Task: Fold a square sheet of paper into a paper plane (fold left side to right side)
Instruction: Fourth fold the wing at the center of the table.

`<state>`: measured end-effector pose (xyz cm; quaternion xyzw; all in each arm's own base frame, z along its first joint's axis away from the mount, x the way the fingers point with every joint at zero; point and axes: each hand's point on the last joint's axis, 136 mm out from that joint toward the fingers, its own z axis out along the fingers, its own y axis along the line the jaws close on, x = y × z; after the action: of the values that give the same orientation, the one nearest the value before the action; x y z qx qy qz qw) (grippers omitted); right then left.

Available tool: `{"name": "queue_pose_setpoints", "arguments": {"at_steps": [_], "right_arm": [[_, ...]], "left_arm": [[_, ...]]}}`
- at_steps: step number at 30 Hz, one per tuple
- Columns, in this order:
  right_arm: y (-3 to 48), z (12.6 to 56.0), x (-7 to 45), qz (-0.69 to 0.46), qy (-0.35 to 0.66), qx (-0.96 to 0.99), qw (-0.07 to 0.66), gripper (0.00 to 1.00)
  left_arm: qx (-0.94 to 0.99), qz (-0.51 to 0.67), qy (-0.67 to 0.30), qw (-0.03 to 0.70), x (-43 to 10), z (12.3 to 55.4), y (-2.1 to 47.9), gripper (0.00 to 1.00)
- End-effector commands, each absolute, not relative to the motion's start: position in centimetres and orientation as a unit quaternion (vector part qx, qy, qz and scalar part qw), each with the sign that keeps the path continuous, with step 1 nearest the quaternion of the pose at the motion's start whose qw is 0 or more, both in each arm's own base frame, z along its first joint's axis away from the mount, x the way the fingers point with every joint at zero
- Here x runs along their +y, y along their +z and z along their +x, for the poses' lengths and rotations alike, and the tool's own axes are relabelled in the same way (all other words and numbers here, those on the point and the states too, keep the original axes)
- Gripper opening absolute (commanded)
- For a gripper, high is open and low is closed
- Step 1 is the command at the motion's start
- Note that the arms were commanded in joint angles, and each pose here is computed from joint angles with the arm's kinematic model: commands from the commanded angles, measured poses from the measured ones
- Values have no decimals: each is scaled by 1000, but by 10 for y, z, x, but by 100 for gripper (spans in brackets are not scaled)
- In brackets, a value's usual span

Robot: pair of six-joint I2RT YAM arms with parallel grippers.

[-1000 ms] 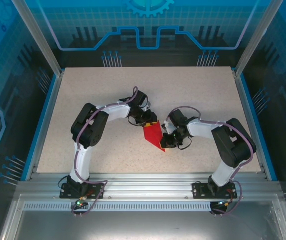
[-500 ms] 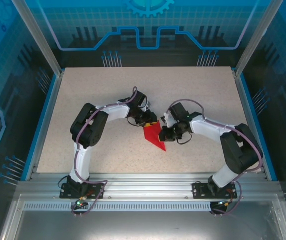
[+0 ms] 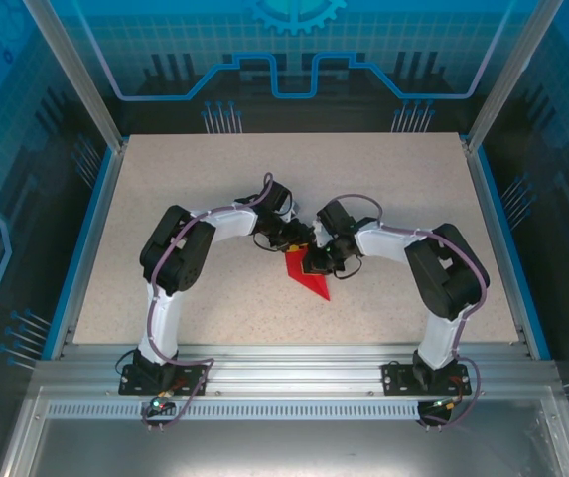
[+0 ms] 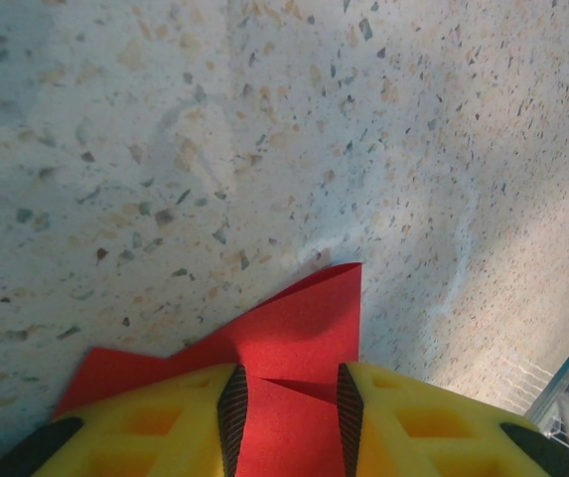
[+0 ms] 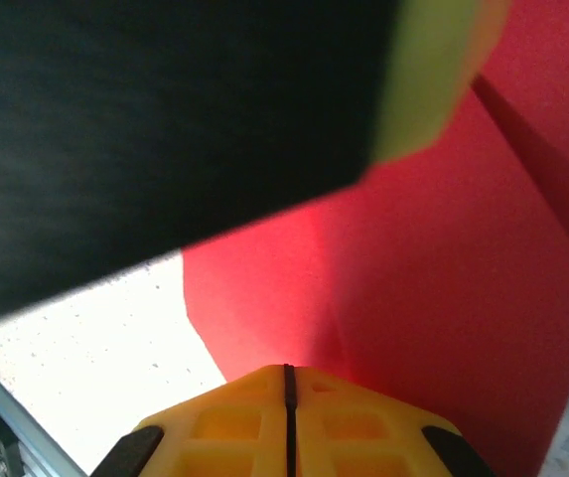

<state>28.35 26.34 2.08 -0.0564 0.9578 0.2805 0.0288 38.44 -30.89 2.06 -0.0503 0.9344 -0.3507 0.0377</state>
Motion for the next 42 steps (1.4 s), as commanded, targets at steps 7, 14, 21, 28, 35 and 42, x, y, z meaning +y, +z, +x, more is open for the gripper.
{"name": "queue_pose_setpoints", "arguments": {"at_steps": [7, 14, 21, 28, 35, 42], "right_arm": [[-13, 254, 238, -29, 235, 971, -18, 9], [-12, 233, 228, -31, 236, 970, -38, 9], [-4, 214, 221, -26, 256, 965, -50, 9], [27, 228, 232, -33, 306, 951, -23, 9], [66, 260, 256, -63, 329, 942, 32, 11], [41, 287, 267, -45, 302, 951, 58, 11]], "left_arm": [[949, -65, -308, 28, -291, 377, -8, 36], [950, -66, -304, 31, -289, 378, -9, 36], [950, -66, -304, 31, -289, 378, -8, 36], [950, -65, -303, 31, -289, 378, -8, 36], [950, -65, -304, 31, -290, 378, -7, 36], [950, -64, -304, 30, -290, 378, -7, 36]]}}
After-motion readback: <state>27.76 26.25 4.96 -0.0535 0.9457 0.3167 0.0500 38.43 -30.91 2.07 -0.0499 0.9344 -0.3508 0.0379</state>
